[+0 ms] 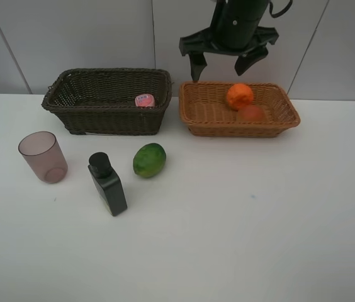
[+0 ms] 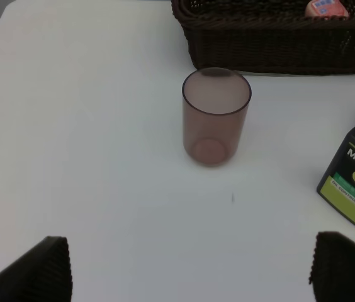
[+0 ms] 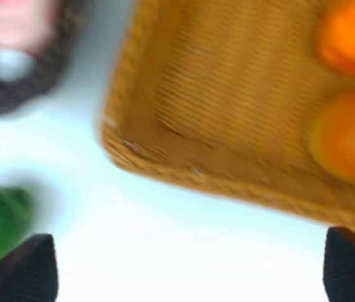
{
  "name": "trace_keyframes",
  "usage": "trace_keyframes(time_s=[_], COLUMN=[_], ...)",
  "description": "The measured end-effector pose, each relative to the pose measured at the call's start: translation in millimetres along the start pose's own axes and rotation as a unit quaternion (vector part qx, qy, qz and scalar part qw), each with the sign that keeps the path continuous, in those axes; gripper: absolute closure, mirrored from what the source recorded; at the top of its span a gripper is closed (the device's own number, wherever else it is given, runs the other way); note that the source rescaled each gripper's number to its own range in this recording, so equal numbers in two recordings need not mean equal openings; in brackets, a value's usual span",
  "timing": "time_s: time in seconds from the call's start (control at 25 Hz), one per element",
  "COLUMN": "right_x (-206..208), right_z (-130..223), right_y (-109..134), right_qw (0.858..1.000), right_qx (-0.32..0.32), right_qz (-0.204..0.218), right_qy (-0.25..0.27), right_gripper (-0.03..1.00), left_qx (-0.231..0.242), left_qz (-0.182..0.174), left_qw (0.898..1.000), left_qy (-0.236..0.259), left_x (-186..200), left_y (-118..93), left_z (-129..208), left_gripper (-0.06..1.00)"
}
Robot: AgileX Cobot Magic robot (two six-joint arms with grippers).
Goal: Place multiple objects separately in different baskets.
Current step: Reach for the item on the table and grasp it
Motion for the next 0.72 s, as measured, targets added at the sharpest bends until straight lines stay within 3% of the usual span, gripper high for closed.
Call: trace_keyframes(time_s=[0.44, 0.56, 0.72], right_x=[42, 64, 95], right_z=[111, 142, 177], right_y=[-102, -116, -112], right_qw=[0.99, 0.985, 0.982], right_qx=[-0.131, -0.161, -0.171], right_qz=[0.052, 0.067, 0.076], right_qy=[0.015, 0.0, -0.037], right_gripper=[0.09, 0.09, 0.09], left_qx=[0.0, 0.0, 0.0], left_qz=[0.0, 0.0, 0.0], left_qw=[1.0, 1.0, 1.0], left_qy=[0.0, 0.0, 0.0], left_x=[0, 0, 0], left_y=[0, 0, 0], left_z=[0, 0, 0], left_gripper=[-0.04, -0.04, -0.04])
Point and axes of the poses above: a point on each arm's last joint axis where the gripper is mounted, x pointing back along that axis away from the gripper, y along the wrist's bending axis when the last joint is at zero, z = x × y, the point moved 2 cm from there along -x, pointing out along that axis toward the gripper, and after that the axes turned 10 degrees about x, right-handed, at the moved point
